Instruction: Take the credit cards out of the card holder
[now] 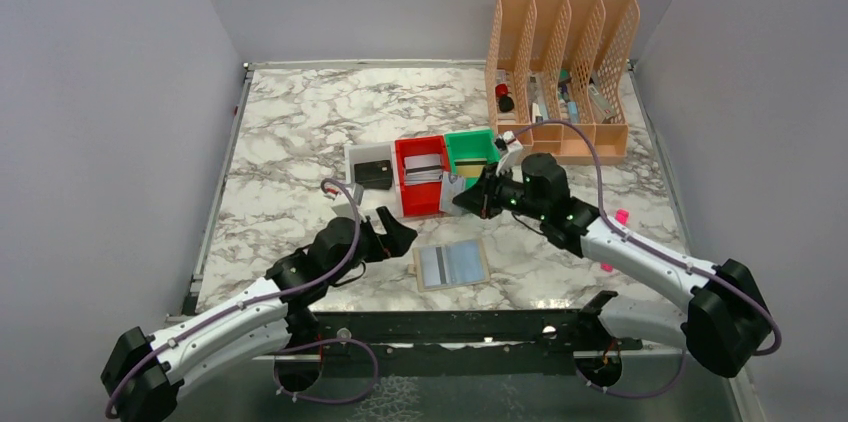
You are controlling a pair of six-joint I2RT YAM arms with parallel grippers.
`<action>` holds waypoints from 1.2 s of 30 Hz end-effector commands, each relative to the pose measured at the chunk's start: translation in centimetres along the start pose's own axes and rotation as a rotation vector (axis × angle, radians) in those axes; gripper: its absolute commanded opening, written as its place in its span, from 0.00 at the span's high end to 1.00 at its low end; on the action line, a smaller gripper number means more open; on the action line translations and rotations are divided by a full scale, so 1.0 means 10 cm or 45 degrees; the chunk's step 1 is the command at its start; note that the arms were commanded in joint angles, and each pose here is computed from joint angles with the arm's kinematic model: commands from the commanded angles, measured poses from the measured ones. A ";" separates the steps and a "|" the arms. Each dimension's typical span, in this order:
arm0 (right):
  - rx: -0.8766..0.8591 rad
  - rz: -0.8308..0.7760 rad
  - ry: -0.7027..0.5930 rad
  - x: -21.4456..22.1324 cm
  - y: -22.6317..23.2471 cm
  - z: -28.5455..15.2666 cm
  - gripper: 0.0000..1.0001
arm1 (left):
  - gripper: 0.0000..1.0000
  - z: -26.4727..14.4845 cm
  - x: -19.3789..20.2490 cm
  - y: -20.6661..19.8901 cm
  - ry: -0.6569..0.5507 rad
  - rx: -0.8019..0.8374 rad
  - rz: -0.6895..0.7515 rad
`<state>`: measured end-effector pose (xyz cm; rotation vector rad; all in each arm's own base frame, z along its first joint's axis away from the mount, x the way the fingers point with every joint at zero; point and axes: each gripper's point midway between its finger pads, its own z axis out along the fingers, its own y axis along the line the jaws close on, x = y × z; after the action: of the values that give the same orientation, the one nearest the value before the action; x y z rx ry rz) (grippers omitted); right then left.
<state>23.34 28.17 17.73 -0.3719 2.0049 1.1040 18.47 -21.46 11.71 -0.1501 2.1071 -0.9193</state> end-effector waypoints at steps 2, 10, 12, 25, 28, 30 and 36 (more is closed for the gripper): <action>0.253 -0.202 0.085 -0.10 -0.31 0.12 0.99 | 0.01 -0.15 -0.16 0.38 -0.077 -0.247 0.097; 0.623 -0.709 0.062 -0.39 -0.18 0.44 0.99 | 0.01 -0.25 -0.17 0.61 -0.086 -0.381 0.146; 0.707 -0.795 0.075 -0.43 -0.22 0.52 0.99 | 0.01 -0.26 -0.14 0.62 -0.070 -0.381 0.150; 0.914 -1.188 0.286 -0.34 -0.52 1.11 0.99 | 0.01 -0.36 -0.12 0.62 -0.097 -0.331 0.098; 0.970 -1.291 0.321 -0.34 -0.63 1.26 0.99 | 0.01 -0.38 -0.15 0.62 -0.120 -0.324 0.090; 0.997 -1.366 0.329 -0.36 -0.69 1.35 0.99 | 0.01 -0.39 -0.17 0.62 -0.127 -0.324 0.087; 0.952 -1.550 0.355 -0.30 -0.77 1.57 0.99 | 0.01 -0.39 -0.17 0.63 -0.130 -0.328 0.087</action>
<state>36.10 34.93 9.44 -1.1008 1.8454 -0.3818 17.75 -14.74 10.55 -0.2273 2.1252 -0.6198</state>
